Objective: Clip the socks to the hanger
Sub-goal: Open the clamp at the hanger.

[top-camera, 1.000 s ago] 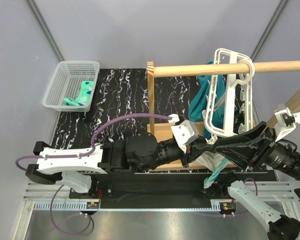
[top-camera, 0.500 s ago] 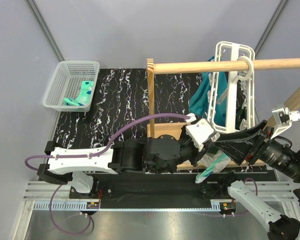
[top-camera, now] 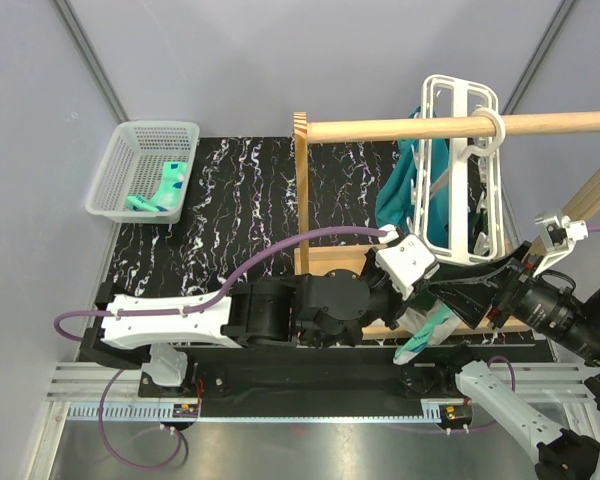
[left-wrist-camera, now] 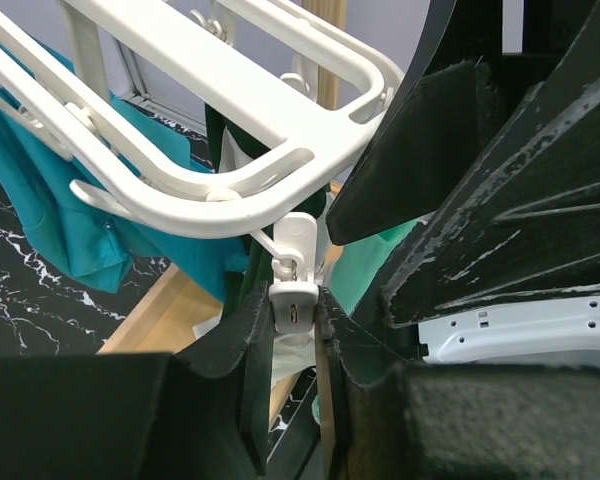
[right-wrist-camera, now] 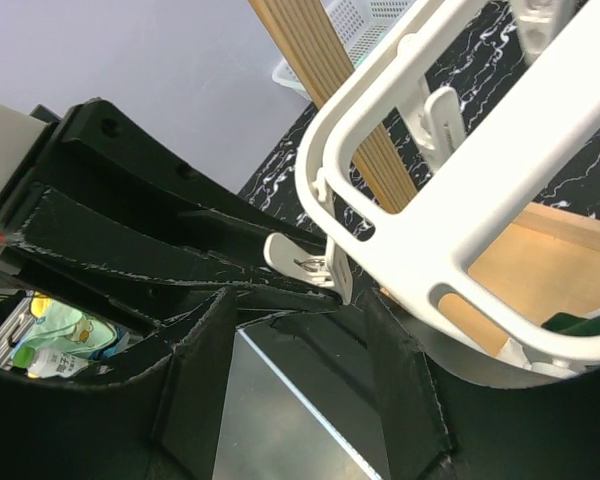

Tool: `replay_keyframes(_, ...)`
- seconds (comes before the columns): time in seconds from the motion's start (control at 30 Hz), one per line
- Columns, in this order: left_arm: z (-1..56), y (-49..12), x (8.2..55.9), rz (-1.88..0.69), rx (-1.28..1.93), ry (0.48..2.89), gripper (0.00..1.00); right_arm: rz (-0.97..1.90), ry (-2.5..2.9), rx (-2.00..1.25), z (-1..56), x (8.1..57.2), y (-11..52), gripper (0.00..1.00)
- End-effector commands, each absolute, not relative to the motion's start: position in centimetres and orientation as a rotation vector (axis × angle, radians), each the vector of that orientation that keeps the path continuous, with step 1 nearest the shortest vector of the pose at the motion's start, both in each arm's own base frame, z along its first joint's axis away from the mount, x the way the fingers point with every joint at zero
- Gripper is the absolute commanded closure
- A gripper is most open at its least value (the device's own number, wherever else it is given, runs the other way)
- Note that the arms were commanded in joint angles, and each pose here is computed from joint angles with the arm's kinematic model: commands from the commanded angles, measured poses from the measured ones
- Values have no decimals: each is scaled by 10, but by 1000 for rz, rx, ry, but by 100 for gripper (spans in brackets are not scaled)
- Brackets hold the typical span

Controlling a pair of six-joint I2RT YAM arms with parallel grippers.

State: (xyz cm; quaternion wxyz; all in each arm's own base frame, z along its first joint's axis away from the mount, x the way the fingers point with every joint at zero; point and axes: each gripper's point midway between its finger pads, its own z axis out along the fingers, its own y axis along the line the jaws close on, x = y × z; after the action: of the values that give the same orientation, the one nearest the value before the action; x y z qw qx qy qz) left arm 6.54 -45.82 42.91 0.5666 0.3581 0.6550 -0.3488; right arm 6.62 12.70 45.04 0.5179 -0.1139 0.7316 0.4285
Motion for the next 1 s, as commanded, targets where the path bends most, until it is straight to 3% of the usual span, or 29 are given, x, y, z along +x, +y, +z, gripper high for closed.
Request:
replay_keyframes(0.0, 461, -459, 51, -908, 819, 1484, 100, 935, 1790, -207, 444, 101, 127, 39)
replay_keyframes(0.37, 458, -465, 45, -900, 847, 1489, 100, 965, 1785, -163, 449, 112, 133, 45)
replay_keyframes(0.53, 453, -472, 40, -888, 871, 1493, 100, 983, 1803, -99, 445, 118, 134, 58)
replay_keyframes(0.97, 451, -476, 40, -869, 875, 1485, 100, 1022, 1854, -9, 428, 125, 138, 48)
